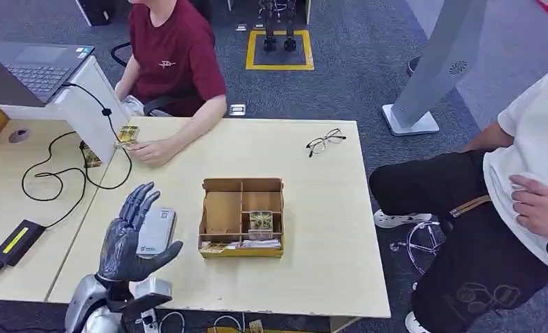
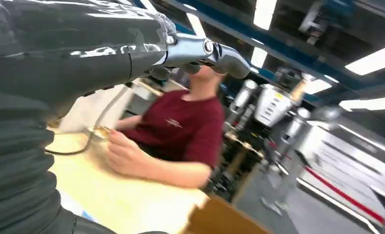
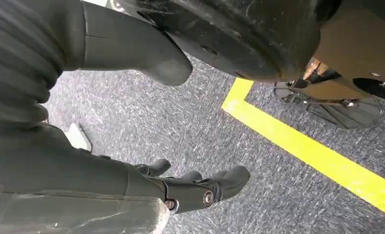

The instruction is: Pass the card to the sensor for recognition and then transmit it.

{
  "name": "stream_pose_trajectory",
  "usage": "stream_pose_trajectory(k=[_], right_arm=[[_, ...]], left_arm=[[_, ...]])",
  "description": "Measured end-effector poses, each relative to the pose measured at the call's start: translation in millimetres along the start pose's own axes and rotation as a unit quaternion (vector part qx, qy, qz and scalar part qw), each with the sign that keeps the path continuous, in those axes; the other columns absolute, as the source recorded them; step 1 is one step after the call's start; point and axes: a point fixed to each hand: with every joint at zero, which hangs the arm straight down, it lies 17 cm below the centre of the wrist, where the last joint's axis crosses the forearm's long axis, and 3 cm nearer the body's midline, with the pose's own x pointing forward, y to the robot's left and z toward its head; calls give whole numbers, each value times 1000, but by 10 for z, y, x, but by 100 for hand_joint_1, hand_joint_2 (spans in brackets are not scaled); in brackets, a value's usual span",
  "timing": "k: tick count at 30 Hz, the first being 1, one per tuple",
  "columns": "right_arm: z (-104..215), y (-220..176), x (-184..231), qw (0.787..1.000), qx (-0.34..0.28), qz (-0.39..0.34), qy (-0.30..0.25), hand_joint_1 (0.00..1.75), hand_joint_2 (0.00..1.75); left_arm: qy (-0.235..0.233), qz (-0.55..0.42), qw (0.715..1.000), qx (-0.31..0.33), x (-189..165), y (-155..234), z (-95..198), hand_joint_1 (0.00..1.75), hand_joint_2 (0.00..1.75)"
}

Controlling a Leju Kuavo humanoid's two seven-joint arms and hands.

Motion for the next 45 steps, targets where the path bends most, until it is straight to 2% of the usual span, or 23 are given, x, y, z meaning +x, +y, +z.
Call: stream_pose_trajectory(k=[6, 15, 24, 35, 45], right_arm=[[-2, -15, 3, 1000, -3, -6, -1, 0, 175], [-3, -15, -3, 1000, -2, -4, 2, 0, 175], [-11, -31, 4, 1000, -4, -4, 7, 0, 175], [-14, -46, 19, 1000, -10, 1, 5, 0, 175], [-15, -54, 17, 1000, -11, -3, 6, 0, 175]], left_arm=[[-68, -102, 990, -62, 440, -345, 329, 0, 175], [-94, -204, 971, -86, 507, -596, 523, 0, 175], [-68, -250, 961, -100, 216, -785, 559, 0, 175], [17, -258, 962, -85, -180, -795, 323, 0, 175], [40, -249, 964, -84, -267, -829, 290, 0, 175]])
